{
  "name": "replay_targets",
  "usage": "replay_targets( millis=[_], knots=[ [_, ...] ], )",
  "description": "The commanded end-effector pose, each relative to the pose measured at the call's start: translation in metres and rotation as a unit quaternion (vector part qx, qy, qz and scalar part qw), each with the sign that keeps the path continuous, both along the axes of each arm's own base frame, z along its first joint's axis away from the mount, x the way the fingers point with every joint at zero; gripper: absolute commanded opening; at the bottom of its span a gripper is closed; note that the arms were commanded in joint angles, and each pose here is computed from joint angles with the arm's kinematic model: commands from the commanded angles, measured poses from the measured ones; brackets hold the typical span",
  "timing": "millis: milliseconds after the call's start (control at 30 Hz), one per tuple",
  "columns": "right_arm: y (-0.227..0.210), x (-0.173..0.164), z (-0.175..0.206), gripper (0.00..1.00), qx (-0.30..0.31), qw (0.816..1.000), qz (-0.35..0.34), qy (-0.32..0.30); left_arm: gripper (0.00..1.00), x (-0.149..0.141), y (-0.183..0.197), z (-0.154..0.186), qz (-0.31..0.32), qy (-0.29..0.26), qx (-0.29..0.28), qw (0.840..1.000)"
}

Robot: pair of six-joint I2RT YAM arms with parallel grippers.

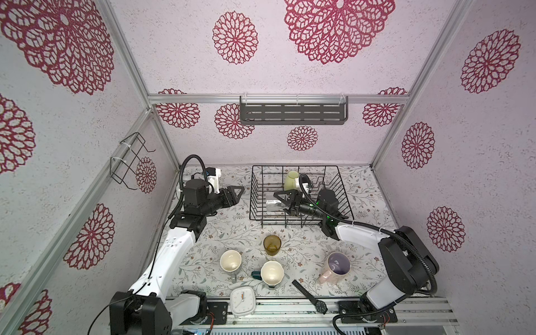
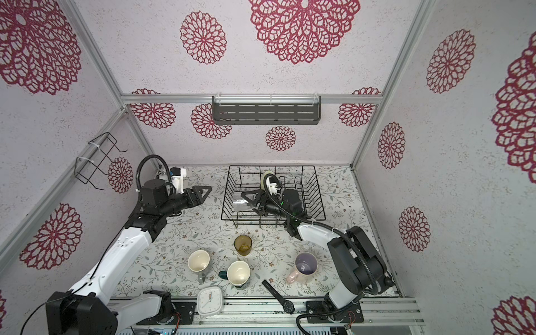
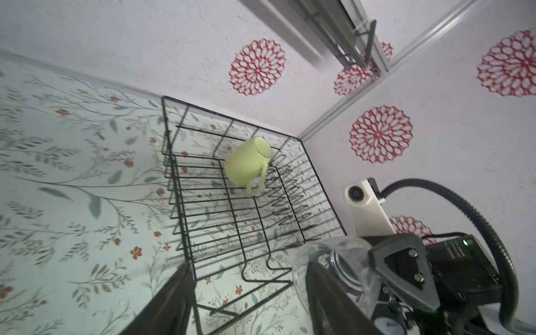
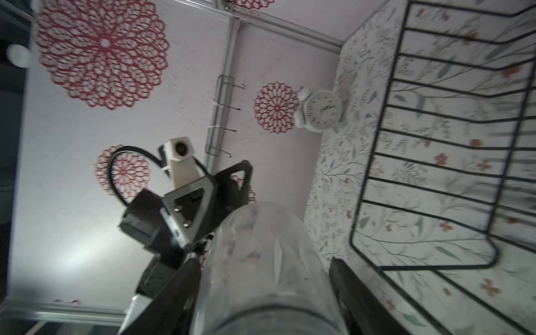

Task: Load cups into a dish rack
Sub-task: Place the cup upside down at the dish rack.

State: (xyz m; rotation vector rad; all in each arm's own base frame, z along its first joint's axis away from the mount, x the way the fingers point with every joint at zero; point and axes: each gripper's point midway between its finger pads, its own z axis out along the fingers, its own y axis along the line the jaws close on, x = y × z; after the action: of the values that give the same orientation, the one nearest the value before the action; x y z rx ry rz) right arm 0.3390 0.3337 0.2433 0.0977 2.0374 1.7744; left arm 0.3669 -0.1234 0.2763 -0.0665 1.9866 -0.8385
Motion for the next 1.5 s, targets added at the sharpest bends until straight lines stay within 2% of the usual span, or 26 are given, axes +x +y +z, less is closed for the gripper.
replay_targets(
  millis=[0, 133, 233, 367, 567, 633, 733, 1033, 1333, 1467],
  knots=[
    [-0.013, 0.019, -0.027, 0.60, -0.169, 0.984, -0.021, -0.056, 0.63, 0.001, 0.036, -0.007, 0.098, 0.010, 0.041, 0.994],
    [-0.033, 0.041, -0.053, 0.60, -0.299, 0.950, -0.055, -0.072, 0.64, -0.005, 0.051, -0.013, 0.132, 0.020, 0.065, 0.989],
    [-0.047, 0.056, -0.064, 0.60, -0.364, 0.925, -0.078, -0.082, 0.68, -0.007, 0.053, -0.017, 0.136, 0.028, 0.068, 0.988],
    [-0.057, 0.070, -0.075, 0.59, -0.426, 0.895, -0.085, -0.098, 0.98, -0.009, 0.061, -0.024, 0.160, 0.042, 0.072, 0.984],
    [-0.070, 0.080, -0.094, 0.58, -0.527, 0.838, -0.082, -0.116, 0.97, -0.013, 0.084, -0.034, 0.217, 0.066, 0.100, 0.969],
    [-0.075, 0.084, -0.101, 0.58, -0.556, 0.818, -0.085, -0.123, 0.97, -0.014, 0.087, -0.038, 0.222, 0.069, 0.107, 0.967],
    [-0.081, 0.089, -0.111, 0.58, -0.584, 0.798, -0.084, -0.124, 0.97, -0.013, 0.085, -0.044, 0.218, 0.075, 0.106, 0.967],
    [-0.082, 0.110, -0.114, 0.58, -0.623, 0.767, -0.084, -0.133, 0.97, -0.011, 0.083, -0.048, 0.211, 0.080, 0.111, 0.968],
    [-0.090, 0.126, -0.131, 0.58, -0.674, 0.724, -0.073, -0.130, 0.97, -0.015, 0.088, -0.050, 0.215, 0.078, 0.126, 0.965],
    [-0.090, 0.128, -0.135, 0.60, -0.674, 0.726, -0.067, -0.123, 0.97, -0.017, 0.090, -0.052, 0.219, 0.077, 0.132, 0.964]
  ],
)
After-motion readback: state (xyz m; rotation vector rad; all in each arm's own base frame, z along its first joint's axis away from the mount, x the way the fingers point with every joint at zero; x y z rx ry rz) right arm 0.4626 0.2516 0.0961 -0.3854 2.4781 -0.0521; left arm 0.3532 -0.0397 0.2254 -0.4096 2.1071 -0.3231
